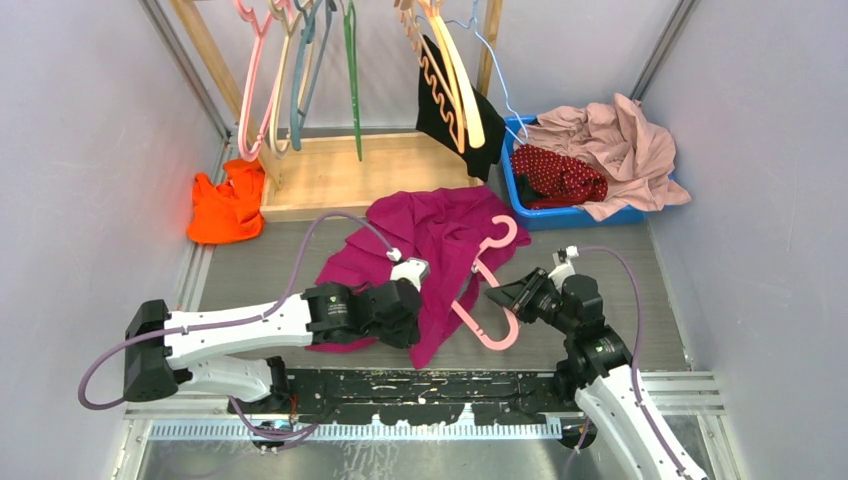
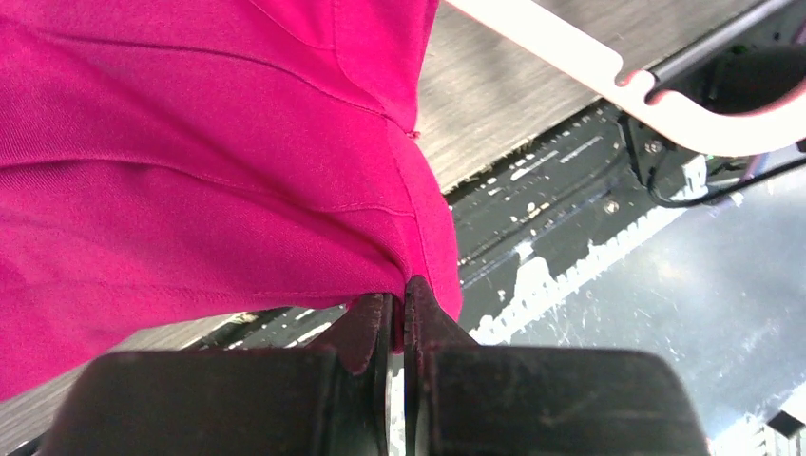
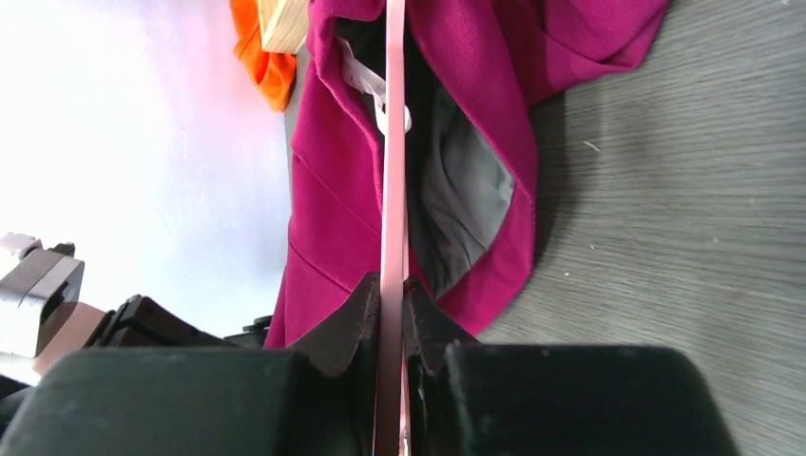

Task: Place the skirt on the hanger
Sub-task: Hang the skirt on the hanger.

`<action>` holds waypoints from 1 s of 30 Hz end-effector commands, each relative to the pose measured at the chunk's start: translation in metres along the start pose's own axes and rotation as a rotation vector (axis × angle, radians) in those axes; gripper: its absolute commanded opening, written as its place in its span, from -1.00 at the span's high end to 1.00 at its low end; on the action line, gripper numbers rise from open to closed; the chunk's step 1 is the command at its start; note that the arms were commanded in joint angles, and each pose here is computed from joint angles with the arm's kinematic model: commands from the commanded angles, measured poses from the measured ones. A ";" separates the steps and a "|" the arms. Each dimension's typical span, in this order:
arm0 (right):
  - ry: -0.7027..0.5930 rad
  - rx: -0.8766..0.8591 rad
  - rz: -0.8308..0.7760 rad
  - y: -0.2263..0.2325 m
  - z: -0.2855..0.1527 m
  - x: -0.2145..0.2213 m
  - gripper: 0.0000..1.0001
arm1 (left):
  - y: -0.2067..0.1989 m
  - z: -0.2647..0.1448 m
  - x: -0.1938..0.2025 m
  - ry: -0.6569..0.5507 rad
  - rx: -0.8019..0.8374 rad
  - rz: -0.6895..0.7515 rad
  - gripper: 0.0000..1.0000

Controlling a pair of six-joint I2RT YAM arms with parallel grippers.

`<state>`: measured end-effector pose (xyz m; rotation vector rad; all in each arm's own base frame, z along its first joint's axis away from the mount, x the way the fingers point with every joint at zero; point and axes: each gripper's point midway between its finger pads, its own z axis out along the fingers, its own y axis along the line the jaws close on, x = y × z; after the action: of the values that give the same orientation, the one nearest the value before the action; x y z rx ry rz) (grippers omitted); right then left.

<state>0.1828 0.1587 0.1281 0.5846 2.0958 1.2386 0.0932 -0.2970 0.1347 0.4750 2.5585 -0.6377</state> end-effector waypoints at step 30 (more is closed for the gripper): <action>-0.347 -0.153 -0.107 0.137 0.033 -0.025 0.98 | -0.117 -0.110 -0.050 -0.098 0.477 0.012 1.00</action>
<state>0.1983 0.2411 0.1744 0.3947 1.9903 1.1127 0.0706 -0.3326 0.2537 0.5564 2.3803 -0.9970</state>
